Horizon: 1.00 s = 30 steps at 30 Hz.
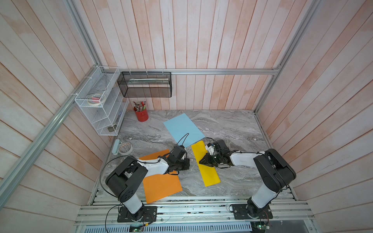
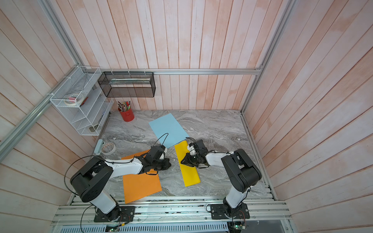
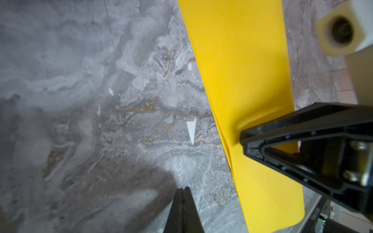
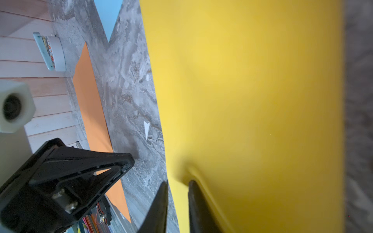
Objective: Fold the rectangular paper in half along the long edge
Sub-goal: Fold the paper at the center of the board.
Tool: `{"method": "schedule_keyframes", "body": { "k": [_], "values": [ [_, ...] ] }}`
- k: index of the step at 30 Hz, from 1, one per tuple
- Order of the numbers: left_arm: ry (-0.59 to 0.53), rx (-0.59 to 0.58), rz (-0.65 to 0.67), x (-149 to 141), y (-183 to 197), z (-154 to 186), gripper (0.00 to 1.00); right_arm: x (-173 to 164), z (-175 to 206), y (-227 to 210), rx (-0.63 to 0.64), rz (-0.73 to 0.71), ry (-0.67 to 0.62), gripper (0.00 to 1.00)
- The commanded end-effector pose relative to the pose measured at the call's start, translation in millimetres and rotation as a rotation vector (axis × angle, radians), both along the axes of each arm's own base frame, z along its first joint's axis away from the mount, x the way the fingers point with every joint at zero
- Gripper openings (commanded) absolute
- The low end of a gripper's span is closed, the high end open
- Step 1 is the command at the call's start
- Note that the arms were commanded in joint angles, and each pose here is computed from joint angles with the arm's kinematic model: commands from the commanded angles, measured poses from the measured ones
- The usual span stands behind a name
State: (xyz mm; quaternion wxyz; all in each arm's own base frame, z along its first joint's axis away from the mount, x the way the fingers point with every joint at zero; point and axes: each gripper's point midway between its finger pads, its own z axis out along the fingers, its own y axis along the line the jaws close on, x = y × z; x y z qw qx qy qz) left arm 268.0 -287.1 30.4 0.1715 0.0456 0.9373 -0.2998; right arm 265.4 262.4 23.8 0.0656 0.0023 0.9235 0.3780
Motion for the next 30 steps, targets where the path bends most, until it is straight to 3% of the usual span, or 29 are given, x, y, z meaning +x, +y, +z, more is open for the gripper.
{"method": "schedule_keyframes", "body": {
  "k": [1,6,14,30],
  "values": [
    [-0.038,-0.068,-0.013,13,-18,19,0.0,-9,-14,-7,-0.048,-0.002,0.034,0.12],
    [-0.06,-0.181,-0.037,21,-39,37,0.0,-11,-20,-8,-0.057,0.0,0.048,0.02],
    [-0.025,-0.271,-0.071,22,-62,33,0.0,-12,-25,-9,-0.062,0.003,0.063,0.0],
    [0.013,-0.221,-0.087,17,-70,8,0.0,-14,-28,-9,-0.061,0.007,0.074,0.0]
  ]
}}
